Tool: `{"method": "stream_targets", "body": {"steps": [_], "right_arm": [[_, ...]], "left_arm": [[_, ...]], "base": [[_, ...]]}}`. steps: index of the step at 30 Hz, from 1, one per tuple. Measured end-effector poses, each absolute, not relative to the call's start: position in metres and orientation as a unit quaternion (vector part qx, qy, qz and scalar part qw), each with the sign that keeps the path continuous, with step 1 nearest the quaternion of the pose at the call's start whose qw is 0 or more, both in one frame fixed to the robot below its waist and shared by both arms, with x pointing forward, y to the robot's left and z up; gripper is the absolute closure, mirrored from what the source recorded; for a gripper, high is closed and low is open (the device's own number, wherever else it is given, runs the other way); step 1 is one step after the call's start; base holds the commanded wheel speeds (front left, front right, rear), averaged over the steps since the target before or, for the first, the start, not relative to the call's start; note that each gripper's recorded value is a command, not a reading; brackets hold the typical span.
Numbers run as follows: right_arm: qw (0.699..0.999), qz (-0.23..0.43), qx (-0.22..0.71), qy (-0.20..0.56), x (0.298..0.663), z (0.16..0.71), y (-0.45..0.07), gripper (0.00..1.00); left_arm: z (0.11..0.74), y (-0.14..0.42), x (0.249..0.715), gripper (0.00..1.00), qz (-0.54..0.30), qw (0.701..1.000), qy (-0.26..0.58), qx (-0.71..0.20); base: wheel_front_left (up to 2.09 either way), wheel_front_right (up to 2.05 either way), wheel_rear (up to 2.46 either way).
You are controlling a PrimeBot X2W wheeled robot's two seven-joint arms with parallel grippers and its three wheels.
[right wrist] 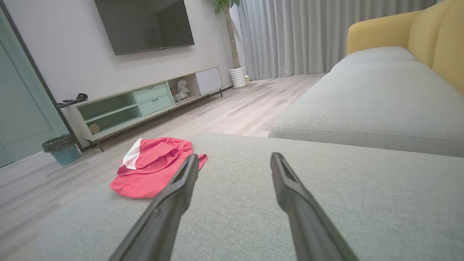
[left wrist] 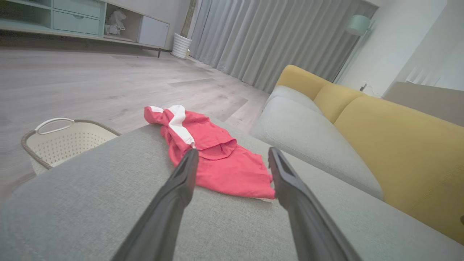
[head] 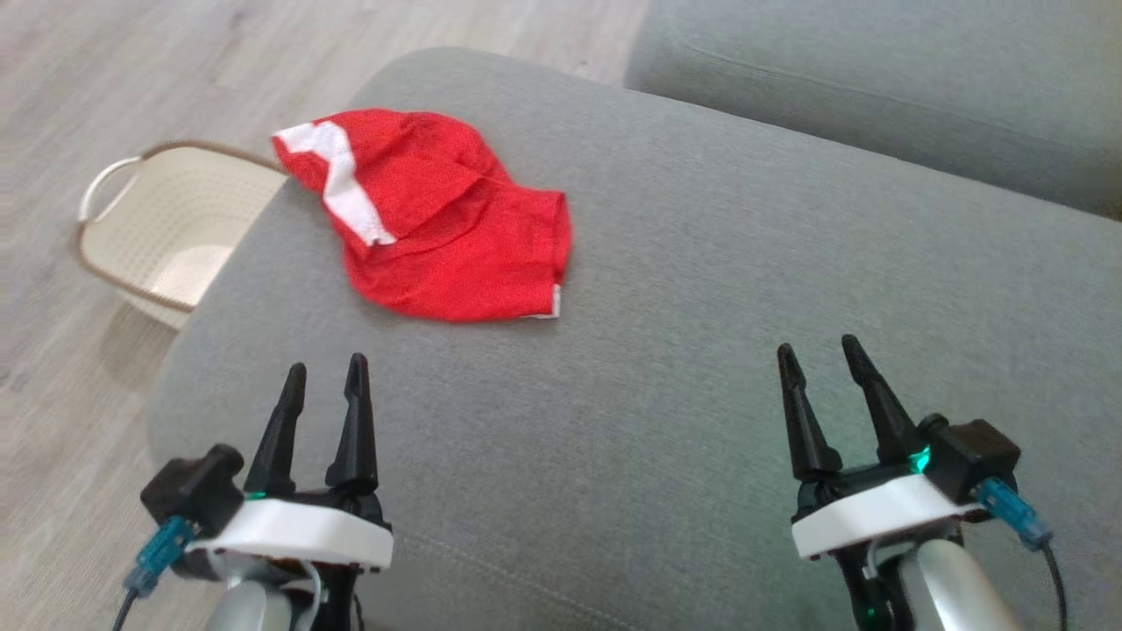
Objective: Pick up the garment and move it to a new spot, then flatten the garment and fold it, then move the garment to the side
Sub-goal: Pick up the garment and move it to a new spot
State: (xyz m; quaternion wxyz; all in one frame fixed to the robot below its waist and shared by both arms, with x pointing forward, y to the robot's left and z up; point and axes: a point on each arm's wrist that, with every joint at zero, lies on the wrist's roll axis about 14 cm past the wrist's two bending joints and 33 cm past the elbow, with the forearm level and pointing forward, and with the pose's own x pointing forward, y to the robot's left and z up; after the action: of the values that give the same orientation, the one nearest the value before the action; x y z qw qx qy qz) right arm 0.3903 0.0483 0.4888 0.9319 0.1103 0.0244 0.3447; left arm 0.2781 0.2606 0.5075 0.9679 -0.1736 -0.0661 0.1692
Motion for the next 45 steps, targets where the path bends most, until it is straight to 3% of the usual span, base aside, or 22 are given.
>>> {"method": "stream_targets", "body": {"steps": [17, 26, 31, 45], "right_arm": [[0.927, 0.353, 0.119, 0.042, 0.390, 0.478, 0.056, 0.00], [0.945, 0.308, 0.107, 0.038, 0.426, 0.471, 0.028, 0.00], [0.961, 0.264, 0.086, 0.021, 0.466, 0.475, 0.000, 0.00], [0.975, 0.206, 0.070, 0.039, 0.497, 0.450, -0.048, 0.00]], "left_arm": [[0.508, 0.290, 0.268, 0.00, 0.216, 0.960, -0.071, -0.164], [0.500, 0.316, 0.313, 0.00, 0.224, 0.965, -0.045, -0.125], [0.475, 0.329, 0.371, 0.00, 0.208, 0.972, 0.032, -0.104], [0.394, 0.347, 0.448, 0.00, 0.189, 0.952, 0.228, -0.077]], "base": [[0.00, 0.00, 0.00], [0.00, 0.00, 0.00], [0.00, 0.00, 0.00], [0.00, 0.00, 0.00]]}}
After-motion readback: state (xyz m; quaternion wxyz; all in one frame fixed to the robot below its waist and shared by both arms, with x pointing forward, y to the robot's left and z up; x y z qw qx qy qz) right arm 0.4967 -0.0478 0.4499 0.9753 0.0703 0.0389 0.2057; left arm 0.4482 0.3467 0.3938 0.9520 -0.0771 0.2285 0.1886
